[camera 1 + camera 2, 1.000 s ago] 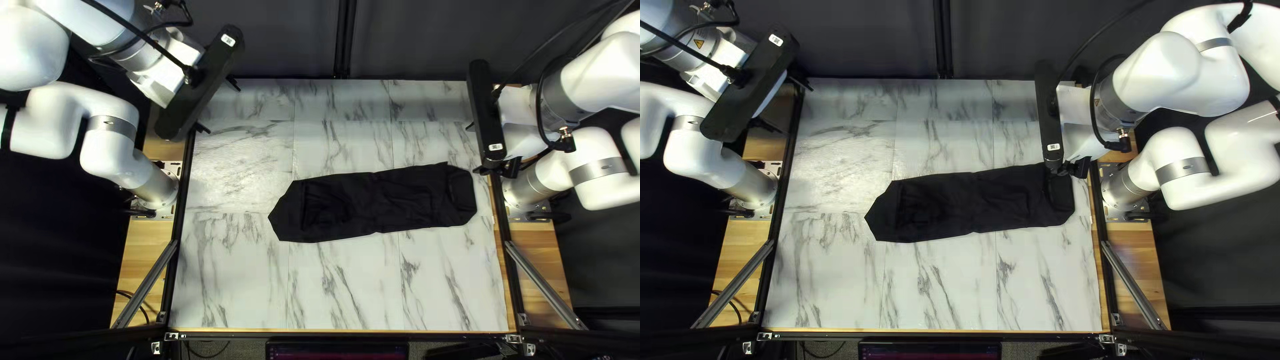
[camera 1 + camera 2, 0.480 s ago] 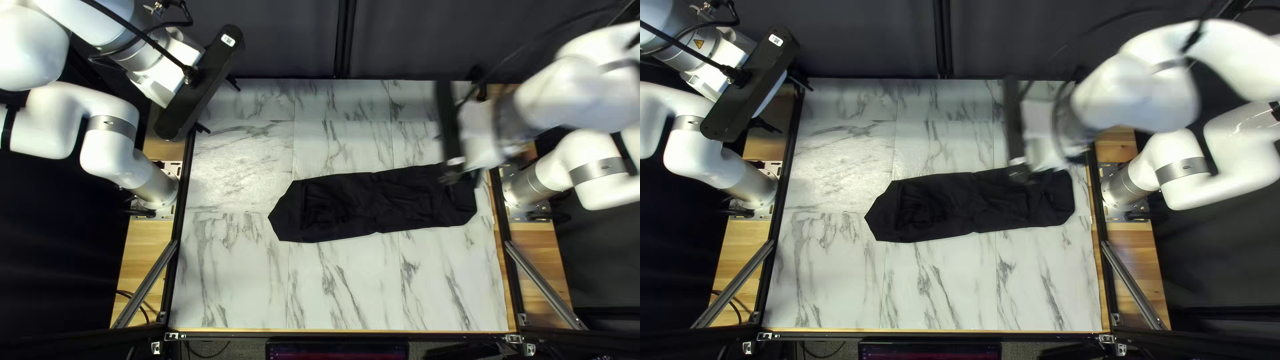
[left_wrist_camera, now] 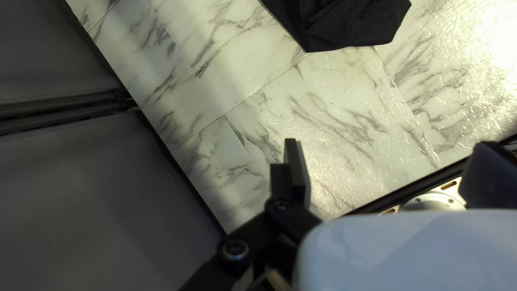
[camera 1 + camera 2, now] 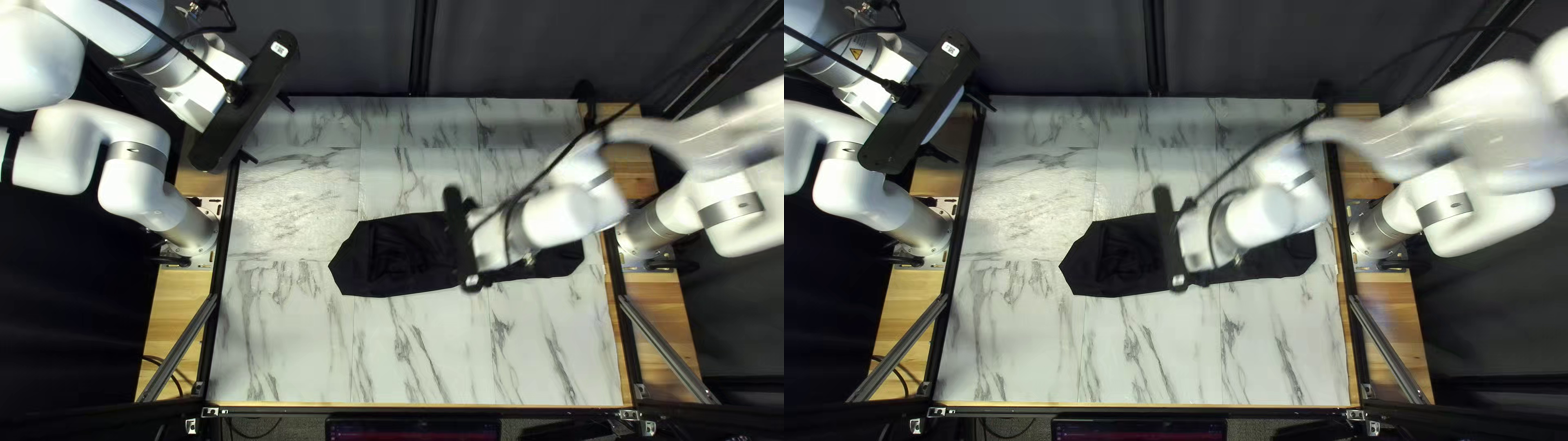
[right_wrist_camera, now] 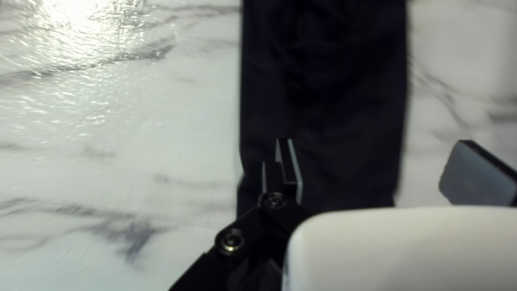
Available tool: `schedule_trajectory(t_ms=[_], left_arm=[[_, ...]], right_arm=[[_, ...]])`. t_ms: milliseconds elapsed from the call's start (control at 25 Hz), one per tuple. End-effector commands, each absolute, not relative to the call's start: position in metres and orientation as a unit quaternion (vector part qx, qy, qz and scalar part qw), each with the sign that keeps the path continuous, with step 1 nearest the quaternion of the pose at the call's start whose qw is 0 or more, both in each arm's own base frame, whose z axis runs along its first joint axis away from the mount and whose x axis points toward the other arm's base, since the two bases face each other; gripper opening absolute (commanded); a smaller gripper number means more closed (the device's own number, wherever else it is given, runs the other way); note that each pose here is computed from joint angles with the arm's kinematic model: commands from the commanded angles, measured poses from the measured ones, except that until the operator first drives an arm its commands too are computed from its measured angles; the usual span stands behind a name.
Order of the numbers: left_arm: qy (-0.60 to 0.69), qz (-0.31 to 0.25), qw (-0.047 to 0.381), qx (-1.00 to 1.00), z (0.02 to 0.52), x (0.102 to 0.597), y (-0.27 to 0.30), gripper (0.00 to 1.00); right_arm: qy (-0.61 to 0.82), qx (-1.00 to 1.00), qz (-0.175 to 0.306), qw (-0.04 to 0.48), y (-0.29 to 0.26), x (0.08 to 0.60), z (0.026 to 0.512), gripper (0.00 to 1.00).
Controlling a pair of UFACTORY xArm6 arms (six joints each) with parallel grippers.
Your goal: Fold t-shirt
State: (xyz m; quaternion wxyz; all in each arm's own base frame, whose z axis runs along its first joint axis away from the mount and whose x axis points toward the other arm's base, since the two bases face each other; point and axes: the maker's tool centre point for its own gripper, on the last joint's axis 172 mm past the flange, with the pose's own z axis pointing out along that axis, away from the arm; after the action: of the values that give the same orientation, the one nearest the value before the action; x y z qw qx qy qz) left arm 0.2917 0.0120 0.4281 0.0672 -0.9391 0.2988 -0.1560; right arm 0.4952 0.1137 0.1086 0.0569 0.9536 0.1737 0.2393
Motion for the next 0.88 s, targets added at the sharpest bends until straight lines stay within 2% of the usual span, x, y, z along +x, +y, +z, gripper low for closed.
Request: schedule_trajectory(t_ms=[40, 240, 640, 880], left_arm=[[0.299, -0.156, 0.067, -0.939, 0.428, 0.292, 0.012, 1.0], [0.299, -0.156, 0.067, -0.939, 0.428, 0.292, 0.012, 1.0], [0.299, -0.156, 0.067, -0.939, 0.428, 0.292, 0.012, 1.0], [0.299, -0.156, 0.067, -0.939, 0.428, 0.292, 0.012, 1.0]], right_arm=[[0.182, 0.951, 0.245, 0.052, 0.12, 0.502, 0.102, 1.0], [0.181, 0.951, 0.244, 0.05, 0.122, 0.5, 0.101, 1.0], [0.199, 0.94, 0.269, 0.064, 0.147, 0.551, 0.094, 1.0], [0.222, 0.927, 0.297, 0.052, 0.155, 0.576, 0.082, 1.0]])
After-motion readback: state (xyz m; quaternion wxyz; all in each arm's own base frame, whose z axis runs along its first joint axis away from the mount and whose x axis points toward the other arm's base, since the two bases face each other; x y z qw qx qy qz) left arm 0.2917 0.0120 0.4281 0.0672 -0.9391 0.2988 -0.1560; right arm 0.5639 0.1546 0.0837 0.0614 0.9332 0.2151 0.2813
